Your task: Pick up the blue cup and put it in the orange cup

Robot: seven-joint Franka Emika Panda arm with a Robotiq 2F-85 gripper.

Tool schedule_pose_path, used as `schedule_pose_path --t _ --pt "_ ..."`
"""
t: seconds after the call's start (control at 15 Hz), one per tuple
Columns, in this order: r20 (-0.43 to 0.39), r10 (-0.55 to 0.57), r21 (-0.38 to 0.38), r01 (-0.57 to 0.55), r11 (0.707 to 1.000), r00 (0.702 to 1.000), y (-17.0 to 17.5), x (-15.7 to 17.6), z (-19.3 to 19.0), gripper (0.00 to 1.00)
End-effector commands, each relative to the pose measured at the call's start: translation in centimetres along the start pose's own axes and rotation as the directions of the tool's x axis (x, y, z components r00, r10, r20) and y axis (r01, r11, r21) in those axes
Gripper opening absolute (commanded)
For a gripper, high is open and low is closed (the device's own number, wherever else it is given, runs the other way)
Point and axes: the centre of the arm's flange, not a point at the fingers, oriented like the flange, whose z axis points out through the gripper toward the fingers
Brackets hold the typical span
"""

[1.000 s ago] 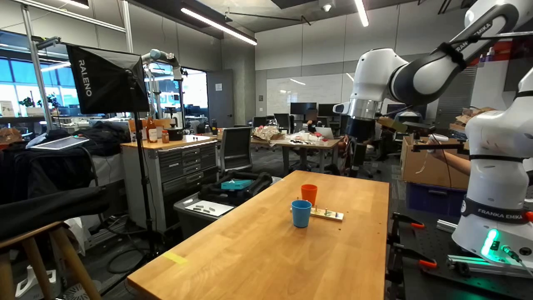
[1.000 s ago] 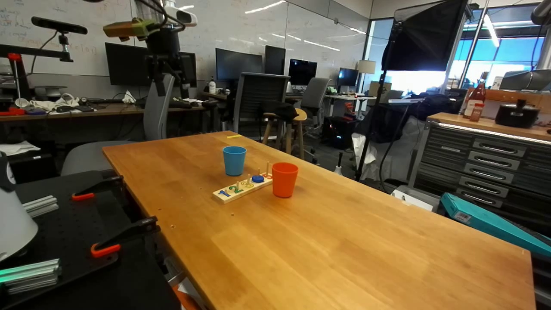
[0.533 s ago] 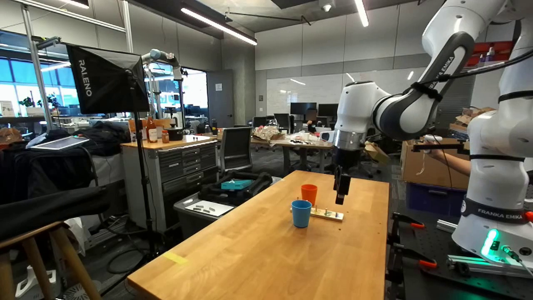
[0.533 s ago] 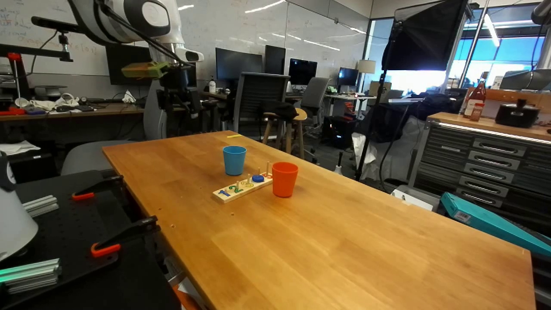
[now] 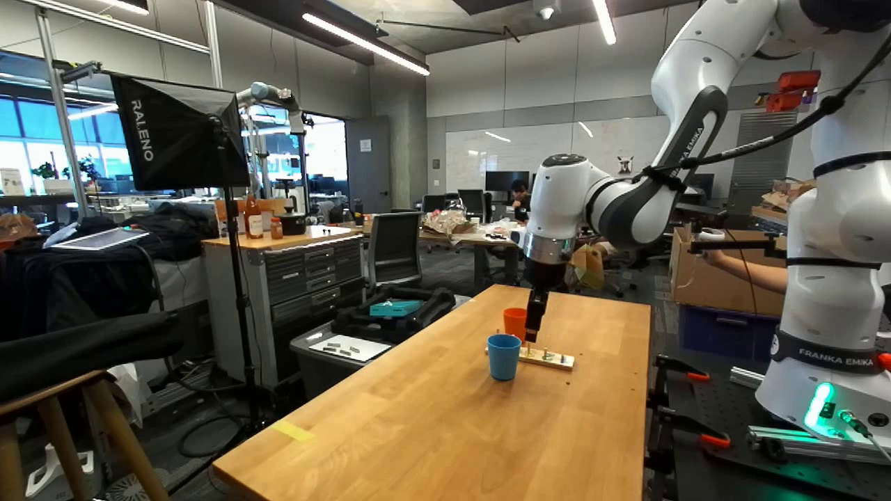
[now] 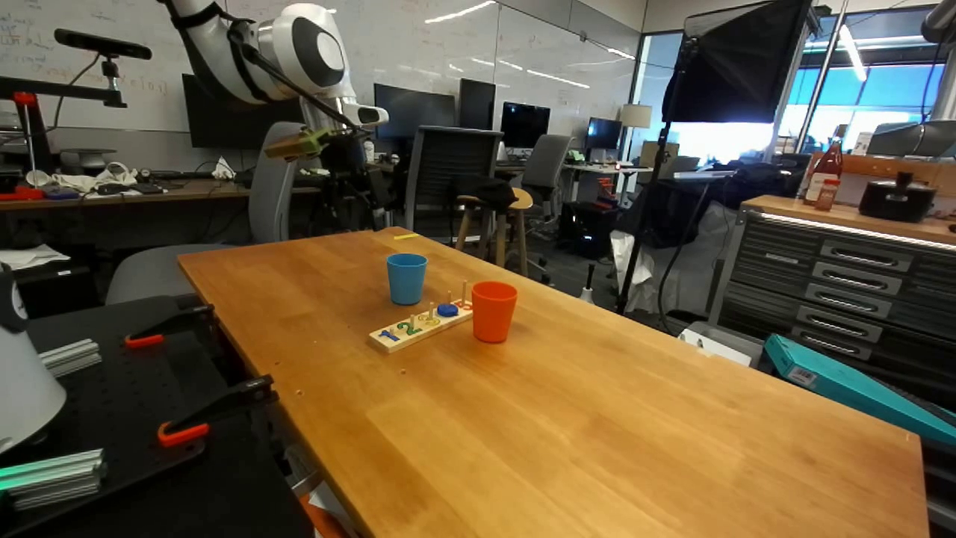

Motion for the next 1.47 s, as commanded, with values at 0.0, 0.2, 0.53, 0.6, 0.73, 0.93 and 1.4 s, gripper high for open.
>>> schedule_pose_path --t 0.0,0.2,0.53,0.6,0.73,0.93,1.4 --pt "-0.050 0.062 -0.043 -0.064 0.997 0.997 -1.4 3.3 2.9 1.00" --pt "-0.070 0.085 -0.064 -0.089 0.994 0.994 -2.7 4.5 5.0 1.00" --pt "-0.073 0.104 -0.080 -0.110 0.991 0.992 -4.7 6.0 8.8 1.00" --pt "-0.071 0.106 -0.080 -0.112 0.991 0.992 -5.0 6.2 9.6 1.00" --pt "-0.059 0.103 -0.081 -0.107 0.991 0.993 -5.5 6.3 11.0 0.75" --pt "-0.046 0.101 -0.077 -0.104 0.992 0.994 -5.8 6.5 12.6 0.56" --pt "-0.038 0.095 -0.062 -0.097 0.993 0.995 -5.1 6.4 11.5 0.04"
